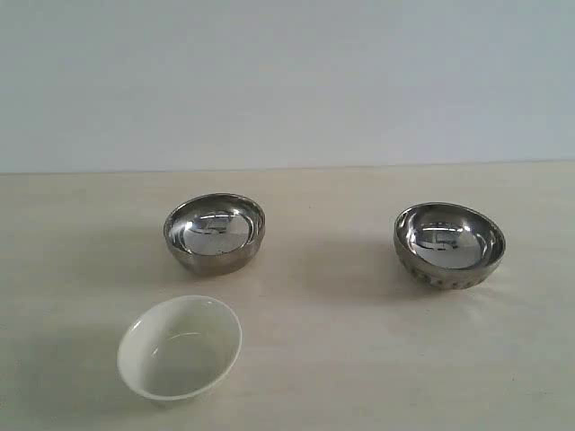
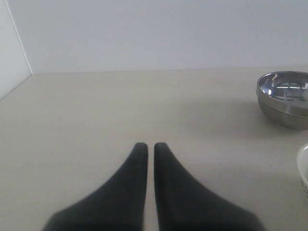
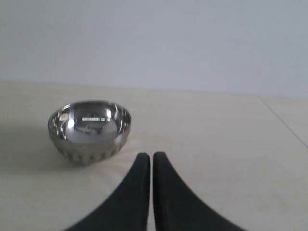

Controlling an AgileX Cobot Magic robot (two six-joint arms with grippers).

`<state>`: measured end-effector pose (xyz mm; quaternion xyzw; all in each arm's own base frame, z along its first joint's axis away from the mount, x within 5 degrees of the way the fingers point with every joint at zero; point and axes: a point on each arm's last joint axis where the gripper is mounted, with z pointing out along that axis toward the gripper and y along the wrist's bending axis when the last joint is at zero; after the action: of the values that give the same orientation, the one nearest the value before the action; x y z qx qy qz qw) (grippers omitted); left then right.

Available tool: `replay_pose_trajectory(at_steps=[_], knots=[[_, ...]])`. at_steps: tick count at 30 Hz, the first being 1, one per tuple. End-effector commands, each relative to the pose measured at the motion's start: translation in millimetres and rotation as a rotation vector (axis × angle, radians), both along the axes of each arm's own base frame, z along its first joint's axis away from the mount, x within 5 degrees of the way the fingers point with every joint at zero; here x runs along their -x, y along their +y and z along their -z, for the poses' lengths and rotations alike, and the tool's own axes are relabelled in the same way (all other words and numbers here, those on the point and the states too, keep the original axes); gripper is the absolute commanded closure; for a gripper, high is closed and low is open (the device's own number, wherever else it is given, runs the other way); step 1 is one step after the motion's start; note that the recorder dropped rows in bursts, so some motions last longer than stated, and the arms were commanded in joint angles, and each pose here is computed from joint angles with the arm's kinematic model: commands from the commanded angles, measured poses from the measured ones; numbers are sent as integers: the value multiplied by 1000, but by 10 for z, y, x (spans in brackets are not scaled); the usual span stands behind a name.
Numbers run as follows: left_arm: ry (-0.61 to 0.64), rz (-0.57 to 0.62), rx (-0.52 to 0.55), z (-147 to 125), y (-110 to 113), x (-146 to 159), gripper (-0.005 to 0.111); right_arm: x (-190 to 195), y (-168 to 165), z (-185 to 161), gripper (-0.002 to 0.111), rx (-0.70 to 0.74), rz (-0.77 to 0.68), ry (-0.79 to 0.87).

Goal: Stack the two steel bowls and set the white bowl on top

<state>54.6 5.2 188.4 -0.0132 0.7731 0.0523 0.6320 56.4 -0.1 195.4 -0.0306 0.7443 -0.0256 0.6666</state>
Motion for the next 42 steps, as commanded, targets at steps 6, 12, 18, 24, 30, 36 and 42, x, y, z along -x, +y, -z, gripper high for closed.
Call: replay_pose_trajectory(at_steps=[6, 12, 18, 24, 30, 36, 42], knots=[[-8, -3, 13, 4, 0, 0, 103, 54, 20, -411, 108, 18, -19, -460], [-8, -3, 13, 4, 0, 0, 103, 172, 32, -633, 108, 0, -36, -737], [-8, -3, 13, 4, 0, 0, 103, 379, 42, -838, 108, -256, -166, -1044], [-8, -3, 13, 4, 0, 0, 103, 467, 38, -1212, 108, -336, -194, -1023], [-8, -3, 13, 4, 0, 0, 103, 460, 40, -1733, 108, -299, -136, -776], [-8, -3, 13, 4, 0, 0, 103, -187, 5, -2194, 67, -328, -38, -434], [-8, -3, 13, 4, 0, 0, 103, -985, 5, -2123, 37, -360, 31, -100]])
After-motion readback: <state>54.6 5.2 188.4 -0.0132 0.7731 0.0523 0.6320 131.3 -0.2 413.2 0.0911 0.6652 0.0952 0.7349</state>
